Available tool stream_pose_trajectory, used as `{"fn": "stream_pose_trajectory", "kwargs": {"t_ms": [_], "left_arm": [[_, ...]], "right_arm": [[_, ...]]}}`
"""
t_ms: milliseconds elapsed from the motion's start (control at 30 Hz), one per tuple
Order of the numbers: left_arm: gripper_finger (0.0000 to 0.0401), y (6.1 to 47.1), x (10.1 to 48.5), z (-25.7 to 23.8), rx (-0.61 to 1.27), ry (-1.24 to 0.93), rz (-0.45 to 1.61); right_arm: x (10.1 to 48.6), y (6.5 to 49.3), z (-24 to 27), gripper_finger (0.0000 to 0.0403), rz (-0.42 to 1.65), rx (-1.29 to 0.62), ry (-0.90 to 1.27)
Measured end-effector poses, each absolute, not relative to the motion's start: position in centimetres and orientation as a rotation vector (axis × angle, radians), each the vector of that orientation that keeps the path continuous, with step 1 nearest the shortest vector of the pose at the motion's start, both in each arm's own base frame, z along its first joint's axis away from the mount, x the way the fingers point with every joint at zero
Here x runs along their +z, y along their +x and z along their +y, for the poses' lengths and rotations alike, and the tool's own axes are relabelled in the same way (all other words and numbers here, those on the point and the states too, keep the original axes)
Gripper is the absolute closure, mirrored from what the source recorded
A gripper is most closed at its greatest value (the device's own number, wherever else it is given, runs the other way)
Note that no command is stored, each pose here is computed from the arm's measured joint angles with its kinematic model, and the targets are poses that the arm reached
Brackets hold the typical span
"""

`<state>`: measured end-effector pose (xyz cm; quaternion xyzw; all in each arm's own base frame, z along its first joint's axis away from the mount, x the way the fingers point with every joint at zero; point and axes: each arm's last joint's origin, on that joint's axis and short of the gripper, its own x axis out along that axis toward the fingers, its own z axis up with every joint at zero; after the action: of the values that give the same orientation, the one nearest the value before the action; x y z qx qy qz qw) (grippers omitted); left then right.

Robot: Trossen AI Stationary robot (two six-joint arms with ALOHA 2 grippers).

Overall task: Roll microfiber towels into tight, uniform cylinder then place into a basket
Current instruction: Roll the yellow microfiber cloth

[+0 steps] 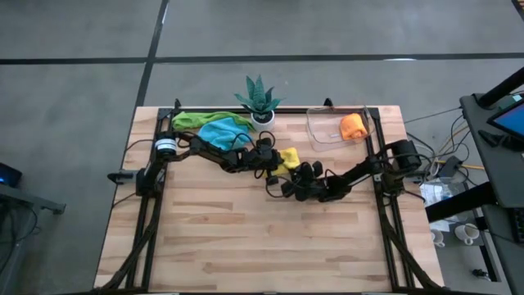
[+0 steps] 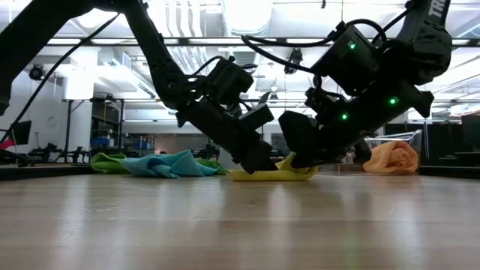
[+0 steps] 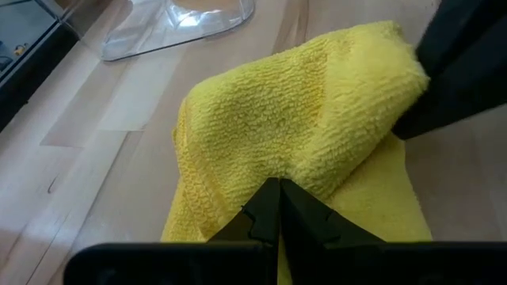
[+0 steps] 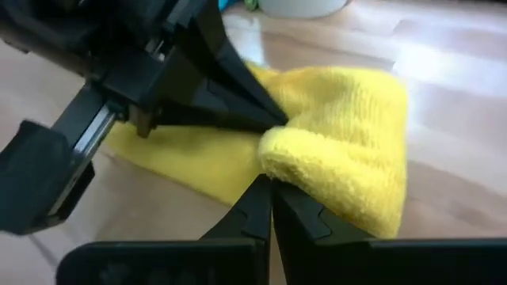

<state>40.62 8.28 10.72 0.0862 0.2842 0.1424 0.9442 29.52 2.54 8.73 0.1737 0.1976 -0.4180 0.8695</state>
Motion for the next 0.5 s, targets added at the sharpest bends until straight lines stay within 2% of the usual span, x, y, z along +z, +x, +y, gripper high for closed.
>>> {"fn": "stream_pose_trajectory", "kwargs": {"t_ms": [500], "left_arm": [[0.0401, 40.6, 10.7, 8.2, 0.284, 0.178, 0.581]], "right_arm": [[7.5, 28.1, 1.2, 0.0394, 0.511, -1.012, 0.378]]}}
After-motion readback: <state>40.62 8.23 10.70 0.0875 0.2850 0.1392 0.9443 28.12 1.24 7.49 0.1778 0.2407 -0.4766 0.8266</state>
